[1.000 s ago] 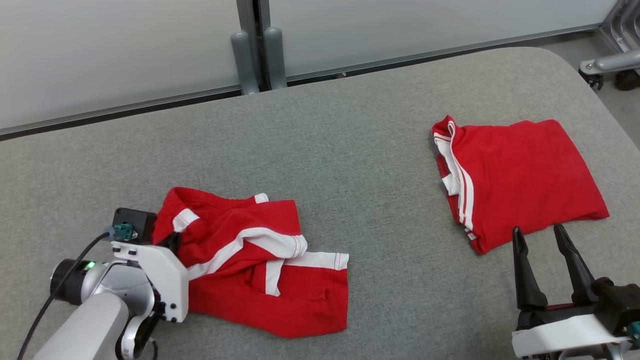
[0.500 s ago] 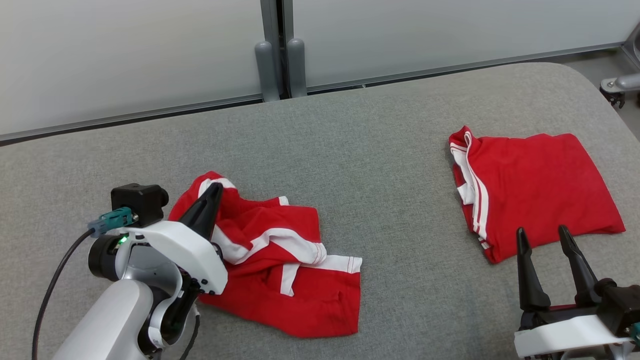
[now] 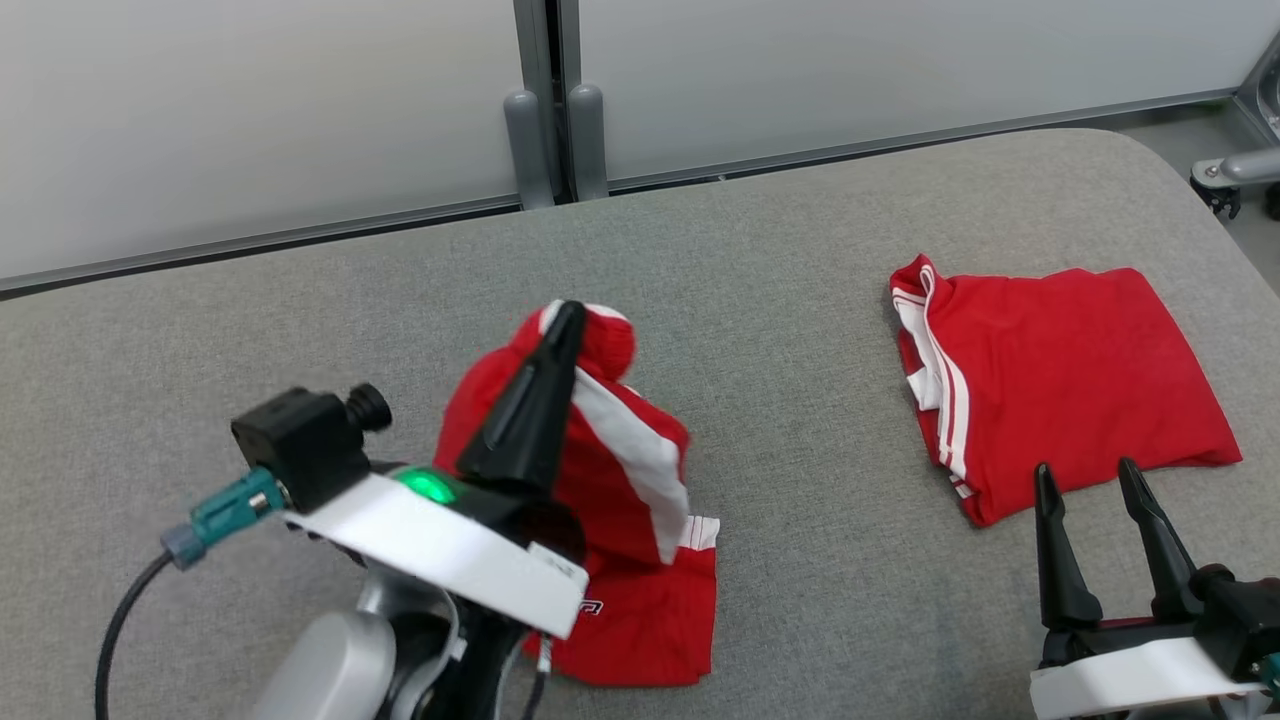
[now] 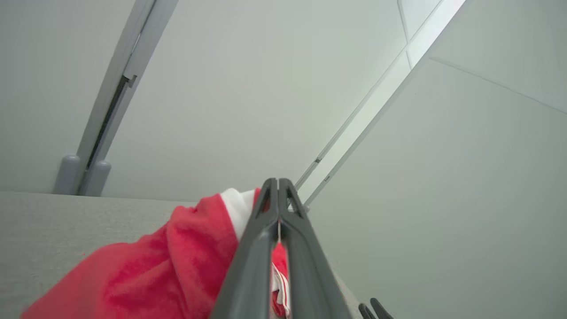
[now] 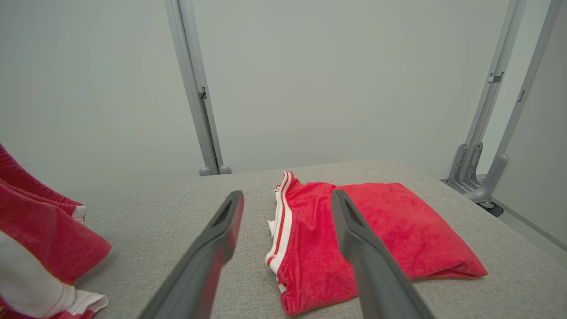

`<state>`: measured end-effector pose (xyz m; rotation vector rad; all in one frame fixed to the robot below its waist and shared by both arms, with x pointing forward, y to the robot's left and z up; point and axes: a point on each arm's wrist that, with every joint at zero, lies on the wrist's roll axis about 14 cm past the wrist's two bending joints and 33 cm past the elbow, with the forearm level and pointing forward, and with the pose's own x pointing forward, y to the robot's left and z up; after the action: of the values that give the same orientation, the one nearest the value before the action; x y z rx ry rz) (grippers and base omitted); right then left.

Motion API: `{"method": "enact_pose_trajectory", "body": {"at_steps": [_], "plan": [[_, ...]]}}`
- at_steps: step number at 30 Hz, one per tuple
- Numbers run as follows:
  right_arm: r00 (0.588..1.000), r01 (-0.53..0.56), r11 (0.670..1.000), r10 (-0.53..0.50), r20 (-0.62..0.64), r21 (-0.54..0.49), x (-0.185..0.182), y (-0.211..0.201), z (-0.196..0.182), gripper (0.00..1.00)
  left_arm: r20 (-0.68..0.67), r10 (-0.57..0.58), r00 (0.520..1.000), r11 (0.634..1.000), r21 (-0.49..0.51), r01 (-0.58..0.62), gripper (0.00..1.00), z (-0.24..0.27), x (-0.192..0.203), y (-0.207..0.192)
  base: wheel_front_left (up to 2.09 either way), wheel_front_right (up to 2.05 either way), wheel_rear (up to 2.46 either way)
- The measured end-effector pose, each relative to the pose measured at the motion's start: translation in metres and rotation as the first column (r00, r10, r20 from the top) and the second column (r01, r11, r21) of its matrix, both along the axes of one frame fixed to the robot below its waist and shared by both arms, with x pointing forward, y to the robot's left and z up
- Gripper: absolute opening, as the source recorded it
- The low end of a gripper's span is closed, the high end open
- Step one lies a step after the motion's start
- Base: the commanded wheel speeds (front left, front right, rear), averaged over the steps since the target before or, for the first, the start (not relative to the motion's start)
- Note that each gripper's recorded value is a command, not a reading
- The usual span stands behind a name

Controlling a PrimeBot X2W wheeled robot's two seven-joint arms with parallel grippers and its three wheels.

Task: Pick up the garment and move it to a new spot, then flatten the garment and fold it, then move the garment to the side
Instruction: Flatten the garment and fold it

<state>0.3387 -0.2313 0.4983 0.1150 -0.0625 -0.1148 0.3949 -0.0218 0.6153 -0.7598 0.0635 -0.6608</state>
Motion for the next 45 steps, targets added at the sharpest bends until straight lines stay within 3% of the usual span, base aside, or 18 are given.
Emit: {"method": "enact_pose_trajectory", "body": {"at_steps": [6, 10, 15, 20, 24, 25, 27, 28, 34, 39, 41, 45], "plan": [[1.0, 0.0, 1.0, 0.0, -0.006, -0.002, 0.001, -0.001, -0.002, 1.0, -0.019, -0.085, 0.996, 0.991, -0.103, 0.083, 0.0, 0.014, -0.029, -0.016, 0.0, 0.0, 0.0], [1.0, -0.011, 1.0, 0.011, -0.009, -0.001, 0.004, 0.003, -0.003, 1.0, -0.085, -0.085, 0.993, 0.992, -0.103, 0.076, 0.0, -0.001, -0.033, -0.014, 0.0, 0.0, 0.0], [1.0, -0.02, 1.0, 0.02, -0.016, 0.0, 0.007, 0.006, -0.005, 1.0, -0.34, 0.096, 0.935, 0.994, 0.081, -0.073, 0.0, -0.103, -0.025, 0.025, 0.0, 0.0, 0.0], [1.0, -0.019, 1.0, 0.019, -0.025, 0.0, 0.008, 0.005, -0.008, 1.0, -0.466, 0.277, 0.84, 0.945, 0.292, -0.15, 0.0, -0.193, -0.04, 0.071, 0.0, 0.0, 0.0], [0.999, -0.026, 1.0, 0.026, -0.03, -0.006, 0.011, 0.007, -0.01, 1.0, -0.499, 0.319, 0.806, 0.931, 0.325, -0.167, 0.0, -0.217, -0.05, 0.082, 0.0, 0.0, 0.0], [0.999, -0.029, 1.0, 0.029, -0.031, -0.008, 0.012, 0.007, -0.01, 1.0, -0.502, 0.319, 0.804, 0.933, 0.315, -0.173, 0.06, -0.217, -0.05, 0.082, 0.0, 0.0, 0.0], [0.999, -0.036, 0.999, 0.036, -0.033, -0.008, 0.014, 0.01, -0.011, 1.0, -0.48, 0.313, 0.82, 0.932, 0.323, -0.167, 0.88, -0.214, -0.05, 0.083, 0.0, 0.0, 0.0], [0.999, -0.039, 0.999, 0.039, -0.033, -0.008, 0.015, 0.011, -0.011, 1.0, -0.456, 0.311, 0.834, 0.926, 0.342, -0.158, 1.0, -0.212, -0.05, 0.086, 0.0, 0.0, 0.0], [0.999, -0.045, 0.999, 0.045, -0.027, -0.015, 0.016, 0.012, -0.009, 1.0, -0.281, 0.244, 0.928, 0.851, 0.522, -0.065, 1.0, -0.186, -0.049, 0.106, 0.0, 0.0, 0.0], [0.999, -0.044, 0.999, 0.043, -0.028, -0.016, 0.017, 0.011, -0.009, 1.0, -0.076, 0.14, 0.987, 0.726, 0.685, -0.05, 1.0, -0.151, -0.031, 0.13, 0.0, 0.0, 0.0], [0.999, -0.045, 0.999, 0.045, -0.031, -0.015, 0.016, 0.012, -0.01, 1.0, -0.015, 0.025, 1.0, 0.654, 0.757, -0.004, 1.0, -0.146, -0.028, 0.127, 0.0, 0.0, 0.0], [0.999, -0.037, 0.999, 0.037, -0.035, -0.005, 0.015, 0.01, -0.011, 1.0, 0.017, -0.157, 0.987, 0.589, 0.804, 0.08, 1.0, -0.144, -0.028, 0.106, 0.0, 0.0, 0.0]]}}
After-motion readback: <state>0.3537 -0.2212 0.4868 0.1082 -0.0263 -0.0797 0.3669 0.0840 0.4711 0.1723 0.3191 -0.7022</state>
